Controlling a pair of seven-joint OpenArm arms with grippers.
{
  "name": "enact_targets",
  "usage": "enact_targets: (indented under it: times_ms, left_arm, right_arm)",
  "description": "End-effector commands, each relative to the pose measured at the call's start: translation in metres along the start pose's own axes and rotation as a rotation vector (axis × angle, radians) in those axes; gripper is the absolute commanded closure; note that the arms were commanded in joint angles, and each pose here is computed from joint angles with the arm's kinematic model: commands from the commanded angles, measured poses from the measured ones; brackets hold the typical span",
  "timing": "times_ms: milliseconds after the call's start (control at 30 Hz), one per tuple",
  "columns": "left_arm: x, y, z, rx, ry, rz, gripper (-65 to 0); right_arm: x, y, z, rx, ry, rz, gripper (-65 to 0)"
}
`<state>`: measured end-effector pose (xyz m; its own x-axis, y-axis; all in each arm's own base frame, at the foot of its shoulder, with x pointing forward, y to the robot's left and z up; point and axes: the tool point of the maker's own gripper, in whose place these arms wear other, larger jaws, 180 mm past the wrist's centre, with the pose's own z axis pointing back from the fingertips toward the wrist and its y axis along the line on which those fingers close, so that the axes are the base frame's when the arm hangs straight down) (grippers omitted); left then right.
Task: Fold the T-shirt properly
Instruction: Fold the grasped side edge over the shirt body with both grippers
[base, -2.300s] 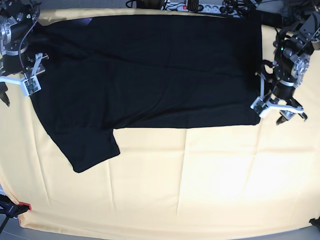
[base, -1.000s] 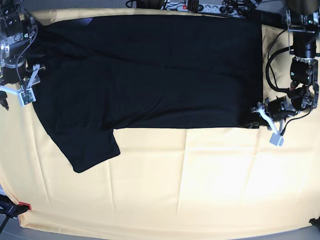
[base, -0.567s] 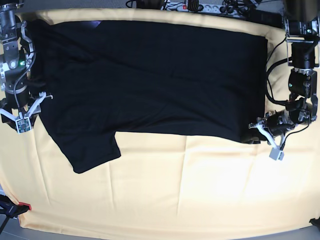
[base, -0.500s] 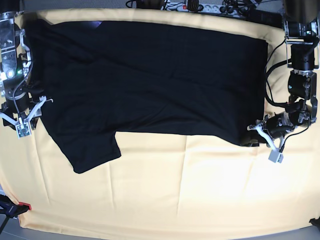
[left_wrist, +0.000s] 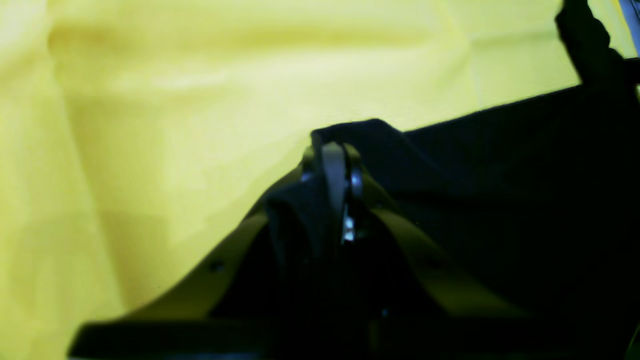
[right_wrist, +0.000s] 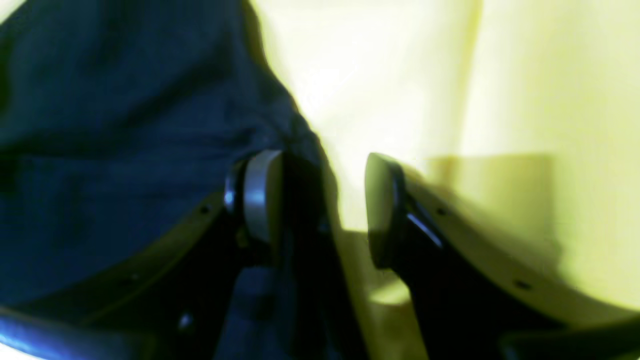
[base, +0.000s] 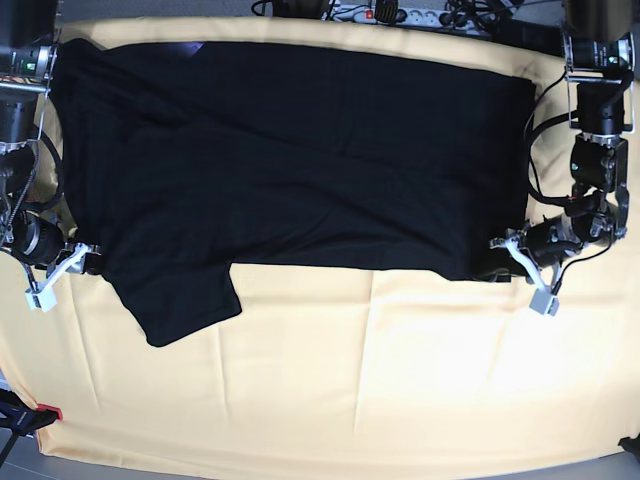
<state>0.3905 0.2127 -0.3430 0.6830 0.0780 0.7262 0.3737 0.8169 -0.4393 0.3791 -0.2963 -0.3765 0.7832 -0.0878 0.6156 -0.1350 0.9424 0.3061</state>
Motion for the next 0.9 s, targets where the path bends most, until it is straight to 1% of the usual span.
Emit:
enact_targets:
  times_ms: [0,67,133,233,333,367,433,533,567,700,867]
  left_arm:
    - [0.024,-0.001,0.007,-0.004,-0.057,-0.027,0.0]
    - [0.024,-0.001,0.007,-0.004,-0.058,-0.027,0.0]
    - [0.025,-0.001,0.007,-0.004,-0.059,-0.027,0.0]
    - [0.025,-0.001,0.007,-0.004,-0.058,-0.027,0.0]
    - [0.025,-0.001,0.007,-0.004,-0.059,-0.027,0.0]
    - [0.025,-0.001,0.007,-0.004,-0.059,-0.027,0.0]
    - [0.025,-0.001,0.007,-0.004,-0.059,-0.028,0.0]
    - [0.029,-0.001,0.007,-0.004,-0.075,-0.03,0.0]
    - [0.032,-0.001,0.007,-0.005,-0.085,-0.032,0.0]
    - [0.048,-0.002,0.008,-0.003,-0.13,-0.05,0.0]
    - [0.074,0.002,0.006,0.053,-0.214,-0.142,0.0]
  right_arm:
    - [0.016,-0.003,0.009,0.02,-0.031,-0.008,-28.8]
    - [0.013,0.008,0.01,0.103,-0.029,-0.029,-28.7]
    - [0.01,0.019,0.011,0.164,-0.015,-0.026,-28.7]
    - [0.009,0.028,0.01,0.201,-0.018,-0.013,-28.7]
    - [0.017,0.028,0.009,0.2,-0.063,-0.017,-28.2]
    - [0.02,0.026,0.01,0.194,-0.075,-0.015,-26.6]
    - [0.022,0.023,0.009,0.175,-0.088,-0.003,-19.6]
    - [0.025,0.021,0.009,0.163,-0.104,0.004,-6.7]
    - [0.027,0.021,0.009,0.163,-0.113,0.004,-4.3]
    - [0.039,0.022,0.011,0.16,-0.14,0.015,0.0]
    - [0.06,0.013,0.013,0.09,-0.189,0.082,0.0]
